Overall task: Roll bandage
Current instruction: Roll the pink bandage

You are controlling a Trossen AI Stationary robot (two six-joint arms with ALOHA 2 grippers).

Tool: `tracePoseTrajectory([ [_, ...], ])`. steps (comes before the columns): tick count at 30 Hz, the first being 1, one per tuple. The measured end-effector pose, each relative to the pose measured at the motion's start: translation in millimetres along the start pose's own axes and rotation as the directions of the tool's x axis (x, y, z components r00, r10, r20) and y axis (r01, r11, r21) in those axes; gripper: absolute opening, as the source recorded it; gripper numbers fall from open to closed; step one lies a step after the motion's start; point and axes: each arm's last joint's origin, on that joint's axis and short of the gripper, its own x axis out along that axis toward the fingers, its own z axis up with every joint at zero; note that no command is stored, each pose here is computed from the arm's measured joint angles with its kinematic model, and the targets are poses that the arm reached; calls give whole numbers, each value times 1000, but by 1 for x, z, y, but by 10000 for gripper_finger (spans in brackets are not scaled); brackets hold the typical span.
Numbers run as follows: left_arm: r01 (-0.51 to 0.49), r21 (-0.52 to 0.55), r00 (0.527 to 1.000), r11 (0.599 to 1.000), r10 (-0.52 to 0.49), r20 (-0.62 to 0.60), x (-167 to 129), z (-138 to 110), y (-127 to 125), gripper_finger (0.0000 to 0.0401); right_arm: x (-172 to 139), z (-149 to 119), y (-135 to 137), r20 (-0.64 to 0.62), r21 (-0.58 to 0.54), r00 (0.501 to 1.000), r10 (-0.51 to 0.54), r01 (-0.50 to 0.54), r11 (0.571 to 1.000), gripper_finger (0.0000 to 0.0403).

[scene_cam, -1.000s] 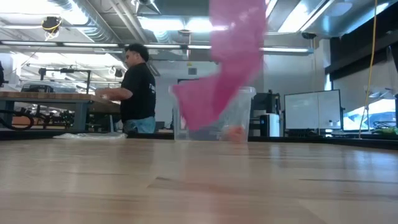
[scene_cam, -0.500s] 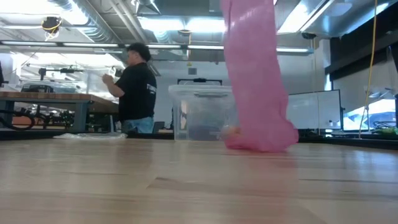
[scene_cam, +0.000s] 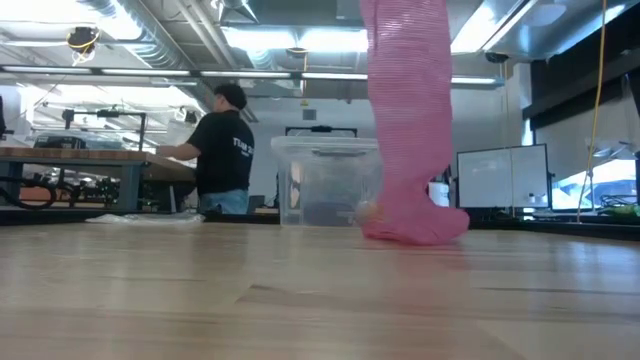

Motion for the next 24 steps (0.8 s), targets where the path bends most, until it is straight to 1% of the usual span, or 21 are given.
tracePoseTrajectory([
  [5,-14,-55,999,998,16,37,13,-8,-5,214,0,2,0,16,3,1000,-4,4,1000,17],
  [8,-10,-63,999,998,12,40,20,-14,-9,212,0,2,-1,21,-7,1000,-5,6,1000,17],
  [11,3,-68,999,998,0,45,21,-16,-10,196,0,4,-1,37,-14,999,-10,11,1000,17],
  [15,23,-61,999,998,-20,44,23,-17,-12,147,0,5,-1,46,-18,999,-12,13,1000,17],
  [19,31,-44,999,999,-29,32,22,-18,-12,74,0,5,-1,45,-36,999,-12,14,999,17],
  [21,69,-36,997,997,-69,20,22,-20,-14,32,0,5,-2,44,-48,999,-18,20,999,17],
  [22,106,-35,994,994,-105,20,22,-20,-16,17,0,4,-2,38,-63,999,-30,32,997,17],
  [24,188,-41,982,981,-186,33,20,-20,-21,8,0,3,-3,19,-95,998,-59,60,994,17],
])
